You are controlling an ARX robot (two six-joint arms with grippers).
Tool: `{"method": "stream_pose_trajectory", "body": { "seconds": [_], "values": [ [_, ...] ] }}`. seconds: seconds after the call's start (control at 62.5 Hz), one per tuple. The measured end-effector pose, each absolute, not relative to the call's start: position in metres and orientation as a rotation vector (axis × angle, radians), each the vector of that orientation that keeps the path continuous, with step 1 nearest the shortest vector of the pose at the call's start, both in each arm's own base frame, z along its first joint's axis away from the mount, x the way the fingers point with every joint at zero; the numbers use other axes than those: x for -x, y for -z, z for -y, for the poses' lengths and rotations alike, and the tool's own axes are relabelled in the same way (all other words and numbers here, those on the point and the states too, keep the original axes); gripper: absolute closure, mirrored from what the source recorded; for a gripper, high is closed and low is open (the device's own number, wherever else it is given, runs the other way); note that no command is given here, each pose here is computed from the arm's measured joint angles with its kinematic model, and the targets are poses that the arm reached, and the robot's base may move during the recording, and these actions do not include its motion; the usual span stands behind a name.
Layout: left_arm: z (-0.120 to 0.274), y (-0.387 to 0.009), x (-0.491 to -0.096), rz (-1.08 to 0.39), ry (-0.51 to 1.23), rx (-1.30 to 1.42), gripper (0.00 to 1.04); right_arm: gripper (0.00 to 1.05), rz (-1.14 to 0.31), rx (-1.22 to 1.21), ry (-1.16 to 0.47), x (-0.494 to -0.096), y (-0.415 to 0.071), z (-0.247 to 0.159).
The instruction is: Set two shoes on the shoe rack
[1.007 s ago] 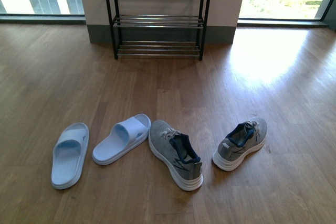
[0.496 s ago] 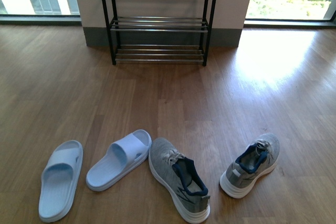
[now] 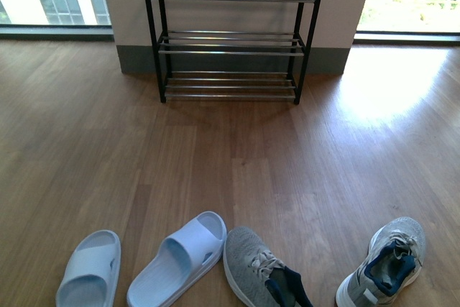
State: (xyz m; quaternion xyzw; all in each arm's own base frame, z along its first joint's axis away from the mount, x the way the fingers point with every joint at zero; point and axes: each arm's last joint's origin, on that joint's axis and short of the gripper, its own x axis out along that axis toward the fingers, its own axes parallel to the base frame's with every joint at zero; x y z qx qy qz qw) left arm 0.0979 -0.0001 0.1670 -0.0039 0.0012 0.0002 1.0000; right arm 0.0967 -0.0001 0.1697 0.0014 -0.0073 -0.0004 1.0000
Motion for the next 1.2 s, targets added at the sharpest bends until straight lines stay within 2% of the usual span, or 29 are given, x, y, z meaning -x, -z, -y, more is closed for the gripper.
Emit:
{"method": "stream_pose_trajectory", "body": {
  "seconds": [0.352,0.448,0.592,0.688,0.767,0.927,1.199],
  "values": [
    [0.0,-0.167,-0.098,-0.002,0.002,0.007,0.09,0.09,0.015,-0.003,0.001,-0.097,-0.17,0.0],
    [0.0,-0.167,-0.098,-0.002,0.002,0.008,0.09,0.09,-0.068,-0.054,0.162,-0.101,-0.166,0.004],
    [0.0,-0.167,-0.098,-0.002,0.002,0.007,0.09,0.09,-0.146,-0.087,0.179,-0.13,-0.186,0.017],
    [0.0,-0.167,-0.098,-0.002,0.002,0.007,0.09,0.09,-0.219,-0.084,0.23,-0.173,-0.191,0.035],
    [0.0,-0.167,-0.098,-0.002,0.002,0.007,0.09,0.09,-0.355,-0.104,0.278,-0.22,-0.174,0.056],
    [0.0,-0.167,-0.098,-0.002,0.002,0.007,0.09,0.09,-0.583,-0.137,0.357,-0.277,-0.119,0.09],
    [0.0,-0.167,-0.098,-0.002,0.002,0.007,0.09,0.09,-0.892,-0.205,0.454,-0.32,-0.009,0.134]
  ]
}}
